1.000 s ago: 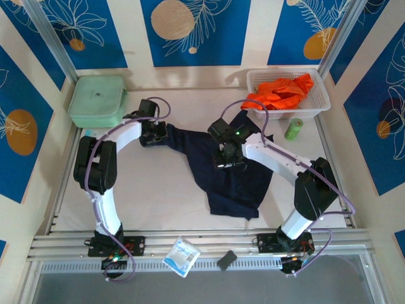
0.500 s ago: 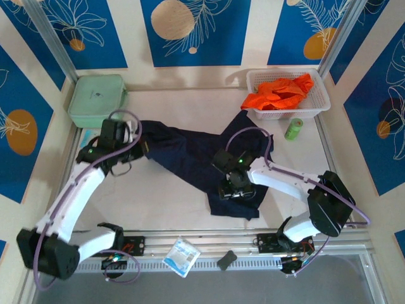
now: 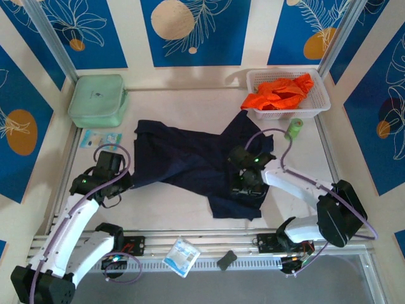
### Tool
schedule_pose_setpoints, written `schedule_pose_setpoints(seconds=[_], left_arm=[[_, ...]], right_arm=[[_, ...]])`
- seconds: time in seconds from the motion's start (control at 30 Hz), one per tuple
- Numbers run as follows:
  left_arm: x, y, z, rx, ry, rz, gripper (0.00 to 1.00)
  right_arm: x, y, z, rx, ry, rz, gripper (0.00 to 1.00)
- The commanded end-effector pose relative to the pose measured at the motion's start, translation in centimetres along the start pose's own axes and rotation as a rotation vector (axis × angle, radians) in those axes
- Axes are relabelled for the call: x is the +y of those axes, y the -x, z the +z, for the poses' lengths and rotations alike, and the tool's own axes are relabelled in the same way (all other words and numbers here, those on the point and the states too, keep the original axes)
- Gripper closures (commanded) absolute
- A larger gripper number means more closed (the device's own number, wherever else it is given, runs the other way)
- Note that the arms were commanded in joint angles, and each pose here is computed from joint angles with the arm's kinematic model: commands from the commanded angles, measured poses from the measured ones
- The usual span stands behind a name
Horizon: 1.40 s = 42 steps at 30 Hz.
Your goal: Fold and stack the t-shirts
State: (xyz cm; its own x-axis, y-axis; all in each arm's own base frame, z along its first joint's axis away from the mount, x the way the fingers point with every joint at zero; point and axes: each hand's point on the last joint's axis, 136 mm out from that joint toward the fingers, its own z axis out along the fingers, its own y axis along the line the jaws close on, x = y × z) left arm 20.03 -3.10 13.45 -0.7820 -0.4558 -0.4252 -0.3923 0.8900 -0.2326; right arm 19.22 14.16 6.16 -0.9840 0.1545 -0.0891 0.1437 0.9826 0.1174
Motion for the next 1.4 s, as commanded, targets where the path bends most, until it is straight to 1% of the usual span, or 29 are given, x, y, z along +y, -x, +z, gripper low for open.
schedule_pose_setpoints(seconds=[0.0, 0.1, 0.23, 0.4, 0.53, 0.6, 0.7, 0.8, 0.9, 1.0, 1.13, 1.2, 1.23, 1.3, 1.37], left_arm=[[1.8, 1.5, -0.6, -0.065, 0.091, -0.027, 1.00], [2.3, 2.4, -1.1, -0.076, 0.131, -0.005, 1.00], [2.1, 3.2, -1.7, -0.070, 0.138, 0.013, 1.00], [1.1, 3.0, -2.6, -0.010, 0.096, 0.026, 1.00], [0.6, 0.7, -2.4, 0.062, 0.028, -0.032, 1.00], [0.5, -0.9, -1.6, 0.095, -0.013, -0.086, 1.00], [1.0, -2.6, 0.2, 0.102, -0.042, -0.180, 1.00], [1.8, -3.9, 2.5, 0.101, -0.033, -0.263, 1.00], [2.3, -4.7, 4.6, 0.114, -0.015, -0.307, 1.00], [2.7, -5.0, 5.9, 0.126, 0.011, -0.314, 1.00], [3.6, -4.9, 6.2, 0.117, 0.065, -0.294, 0.99], [3.5, -4.8, 5.9, 0.108, 0.060, -0.288, 0.83], [3.5, -4.7, 5.8, 0.104, 0.056, -0.288, 0.75], [3.4, -4.4, 5.3, 0.091, 0.045, -0.285, 0.56], [3.1, -4.1, 4.7, 0.081, 0.032, -0.274, 0.44]], right_arm=[[-2.0, 2.0, 0.7, -0.012, 0.015, 0.082, 0.67], [-4.1, 3.3, 1.6, 0.002, -0.009, 0.147, 0.79], [-5.4, 4.3, 3.4, 0.038, -0.006, 0.214, 0.86], [-6.1, 5.8, 5.6, 0.109, -0.020, 0.262, 0.97], [-6.1, 7.6, 6.1, 0.127, -0.029, 0.255, 0.99], [-6.4, 8.7, 6.2, 0.127, -0.036, 0.257, 1.00], [-7.1, 10.2, 6.3, 0.119, -0.041, 0.257, 1.00], [-8.3, 11.6, 6.3, 0.116, -0.046, 0.267, 1.00], [-9.5, 12.6, 6.2, 0.108, -0.056, 0.275, 1.00], [-10.3, 13.0, 6.3, 0.105, -0.059, 0.280, 1.00], [-10.8, 13.3, 6.0, 0.093, -0.074, 0.276, 1.00], [-10.7, 13.3, 5.2, 0.079, -0.067, 0.266, 0.99], [-10.4, 13.3, 4.8, 0.067, -0.060, 0.257, 0.95], [-9.7, 13.2, 3.0, 0.029, -0.051, 0.221, 0.82], [-8.5, 13.0, 0.8, -0.018, -0.045, 0.173, 0.71]])
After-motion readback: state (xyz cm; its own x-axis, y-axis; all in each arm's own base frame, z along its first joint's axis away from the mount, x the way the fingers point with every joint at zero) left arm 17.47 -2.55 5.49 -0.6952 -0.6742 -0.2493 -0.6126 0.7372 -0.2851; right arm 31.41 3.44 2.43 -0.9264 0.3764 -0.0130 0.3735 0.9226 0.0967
